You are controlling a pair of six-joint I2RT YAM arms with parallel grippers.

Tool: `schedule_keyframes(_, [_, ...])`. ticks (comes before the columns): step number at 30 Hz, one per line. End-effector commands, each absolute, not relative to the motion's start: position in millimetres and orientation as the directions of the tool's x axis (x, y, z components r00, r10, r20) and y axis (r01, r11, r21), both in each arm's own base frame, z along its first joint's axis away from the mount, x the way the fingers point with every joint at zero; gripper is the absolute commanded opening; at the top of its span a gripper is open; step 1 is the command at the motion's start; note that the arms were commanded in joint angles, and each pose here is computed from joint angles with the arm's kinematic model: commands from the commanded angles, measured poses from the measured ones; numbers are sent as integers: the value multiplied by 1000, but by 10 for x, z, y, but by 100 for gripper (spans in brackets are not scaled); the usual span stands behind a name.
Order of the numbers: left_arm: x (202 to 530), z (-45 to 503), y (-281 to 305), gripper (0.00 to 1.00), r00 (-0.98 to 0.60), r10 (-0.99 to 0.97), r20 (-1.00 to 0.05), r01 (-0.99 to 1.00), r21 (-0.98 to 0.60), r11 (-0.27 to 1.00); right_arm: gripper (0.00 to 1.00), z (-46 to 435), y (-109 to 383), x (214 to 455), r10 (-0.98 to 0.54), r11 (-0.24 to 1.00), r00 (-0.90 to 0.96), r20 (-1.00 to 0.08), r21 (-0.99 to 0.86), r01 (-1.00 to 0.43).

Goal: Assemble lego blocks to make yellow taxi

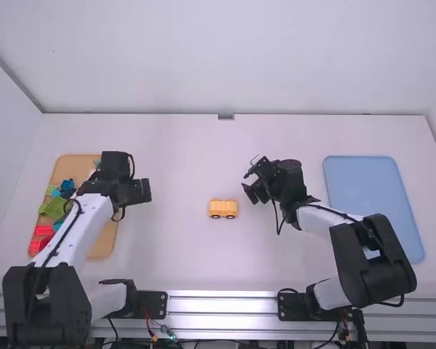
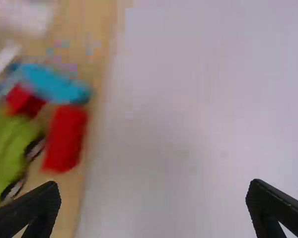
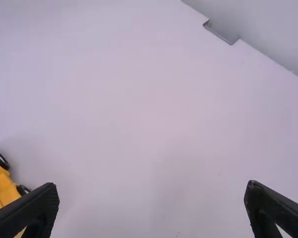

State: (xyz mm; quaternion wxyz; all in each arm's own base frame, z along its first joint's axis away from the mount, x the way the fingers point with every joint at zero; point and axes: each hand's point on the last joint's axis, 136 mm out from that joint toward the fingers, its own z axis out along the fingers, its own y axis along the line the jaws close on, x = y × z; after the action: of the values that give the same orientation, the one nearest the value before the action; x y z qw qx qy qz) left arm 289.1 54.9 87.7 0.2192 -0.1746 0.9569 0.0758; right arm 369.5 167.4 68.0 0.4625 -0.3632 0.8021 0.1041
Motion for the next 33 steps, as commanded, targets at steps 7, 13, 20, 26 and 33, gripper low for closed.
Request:
schedule_keyframes(7, [2181,893,1401,99,-497,-729,-472,-862,170,477,98,810,1689,3736,-451,732,-294,-843,-161,-662])
schedule_keyframes(13, [2069,729,1573,99,-492,-817,-303,-855,-8,518,98,813,1687,3740,-451,733,-293,-843,-162,-661])
schedule_keyframes(20, [1925,519,1741,88,-458,-861,-220,-881,-15,473,98,820,1688,3744,-450,733,-291,-844,-163,-660])
schedule_keyframes(26, [1929,202,1775,76,-497,-857,-138,-866,18,500,98,836,1692,3753,-448,733,-284,-848,-166,-659])
schedule_keyframes(33, [1954,-11,1813,55,-503,-859,-92,-864,42,502,99,873,1699,3774,-443,734,-269,-855,-174,-656])
